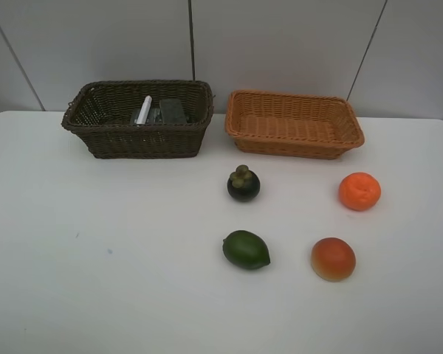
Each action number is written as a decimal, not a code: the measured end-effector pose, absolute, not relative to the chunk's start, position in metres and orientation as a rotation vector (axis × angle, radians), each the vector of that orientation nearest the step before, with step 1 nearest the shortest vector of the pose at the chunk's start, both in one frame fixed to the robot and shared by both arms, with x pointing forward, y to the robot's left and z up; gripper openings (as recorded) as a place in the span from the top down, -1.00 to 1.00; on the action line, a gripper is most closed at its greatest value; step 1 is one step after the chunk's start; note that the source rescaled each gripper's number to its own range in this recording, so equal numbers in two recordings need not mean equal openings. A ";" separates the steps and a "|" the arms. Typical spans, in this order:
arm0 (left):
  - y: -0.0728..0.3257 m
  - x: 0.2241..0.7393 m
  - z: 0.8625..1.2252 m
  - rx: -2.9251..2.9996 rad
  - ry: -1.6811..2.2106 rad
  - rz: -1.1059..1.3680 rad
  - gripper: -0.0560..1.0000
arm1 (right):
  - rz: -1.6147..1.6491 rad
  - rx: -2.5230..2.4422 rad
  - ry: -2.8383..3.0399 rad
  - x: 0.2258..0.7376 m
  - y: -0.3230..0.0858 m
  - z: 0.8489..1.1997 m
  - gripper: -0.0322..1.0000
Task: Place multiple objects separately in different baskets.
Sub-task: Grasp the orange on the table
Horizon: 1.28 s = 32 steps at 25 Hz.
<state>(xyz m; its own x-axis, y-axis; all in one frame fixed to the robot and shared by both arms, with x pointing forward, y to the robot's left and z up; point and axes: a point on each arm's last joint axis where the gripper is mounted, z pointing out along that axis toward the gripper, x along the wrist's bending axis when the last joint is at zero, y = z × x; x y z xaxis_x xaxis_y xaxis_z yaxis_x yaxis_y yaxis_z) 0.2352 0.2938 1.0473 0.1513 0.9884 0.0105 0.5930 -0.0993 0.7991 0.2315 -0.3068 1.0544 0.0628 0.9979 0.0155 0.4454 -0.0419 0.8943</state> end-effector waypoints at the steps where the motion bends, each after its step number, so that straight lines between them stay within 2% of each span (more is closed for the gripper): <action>1: 0.294 0.233 1.047 1.759 1.508 0.778 -1.00 | 0.932 1.591 1.480 0.232 -0.307 1.054 -0.99; 32: 0.295 0.226 1.047 1.736 1.424 0.783 -1.00 | 0.932 1.591 1.480 0.232 -0.307 1.054 -0.99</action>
<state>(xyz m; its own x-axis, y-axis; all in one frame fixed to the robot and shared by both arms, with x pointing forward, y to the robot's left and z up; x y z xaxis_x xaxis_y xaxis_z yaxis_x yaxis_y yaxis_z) 0.2259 0.2950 1.0468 0.1960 0.9806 -0.0001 0.5252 -0.1049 0.8445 0.2315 -0.3068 1.0544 0.0628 0.9979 0.0155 0.4454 -0.0419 0.8943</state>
